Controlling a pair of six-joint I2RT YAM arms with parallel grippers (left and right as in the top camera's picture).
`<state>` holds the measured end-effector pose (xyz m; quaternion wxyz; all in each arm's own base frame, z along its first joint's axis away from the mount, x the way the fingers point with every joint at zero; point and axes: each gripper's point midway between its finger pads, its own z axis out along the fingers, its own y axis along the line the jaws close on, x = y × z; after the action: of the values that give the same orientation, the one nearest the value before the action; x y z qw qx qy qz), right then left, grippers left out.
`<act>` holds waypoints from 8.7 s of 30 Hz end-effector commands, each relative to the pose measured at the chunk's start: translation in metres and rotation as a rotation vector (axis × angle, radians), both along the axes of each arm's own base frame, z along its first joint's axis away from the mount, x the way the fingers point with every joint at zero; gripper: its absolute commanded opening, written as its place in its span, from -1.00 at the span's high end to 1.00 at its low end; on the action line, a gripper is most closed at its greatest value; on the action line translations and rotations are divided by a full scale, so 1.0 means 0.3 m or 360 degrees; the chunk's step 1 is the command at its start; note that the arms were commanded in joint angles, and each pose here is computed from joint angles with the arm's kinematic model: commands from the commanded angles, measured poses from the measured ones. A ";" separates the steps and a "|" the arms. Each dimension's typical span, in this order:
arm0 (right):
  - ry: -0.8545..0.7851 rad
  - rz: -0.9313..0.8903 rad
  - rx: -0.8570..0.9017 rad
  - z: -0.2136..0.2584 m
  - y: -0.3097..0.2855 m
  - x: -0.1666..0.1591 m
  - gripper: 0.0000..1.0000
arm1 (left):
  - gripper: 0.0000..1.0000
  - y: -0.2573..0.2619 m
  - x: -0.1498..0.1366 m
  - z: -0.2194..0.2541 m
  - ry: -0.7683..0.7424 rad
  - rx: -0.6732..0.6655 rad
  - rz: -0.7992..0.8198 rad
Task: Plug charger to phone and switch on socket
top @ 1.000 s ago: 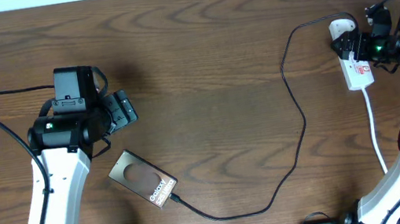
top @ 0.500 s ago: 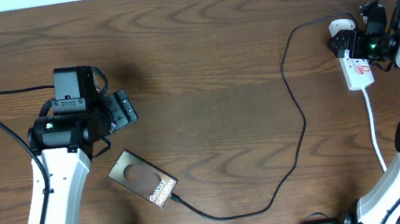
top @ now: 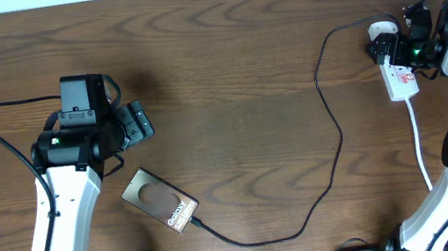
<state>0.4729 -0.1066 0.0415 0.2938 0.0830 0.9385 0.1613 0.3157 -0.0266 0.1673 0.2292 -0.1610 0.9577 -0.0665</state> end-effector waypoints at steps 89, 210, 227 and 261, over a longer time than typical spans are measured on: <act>0.0347 -0.0062 0.0005 0.115 0.002 0.002 -0.94 | -0.75 0.005 0.006 0.009 -0.0003 0.0013 0.0021; 0.0353 -0.0537 0.0032 0.361 -0.109 -0.041 -0.99 | -0.76 0.137 -0.242 -0.105 -0.1472 0.0396 -0.0017; -0.0257 -0.0437 -0.0154 0.924 0.067 -0.273 -0.98 | -0.76 0.137 -0.242 -0.105 -0.1472 0.0396 -0.0017; -0.1655 0.0010 -0.0670 0.502 0.427 -0.682 -0.99 | -0.76 0.137 -0.242 -0.105 -0.1472 0.0396 -0.0017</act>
<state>0.2724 0.0285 0.2009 0.7303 -0.0794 0.6785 0.0092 0.2445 0.0079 0.1528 0.6670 -0.0676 0.7413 -0.0317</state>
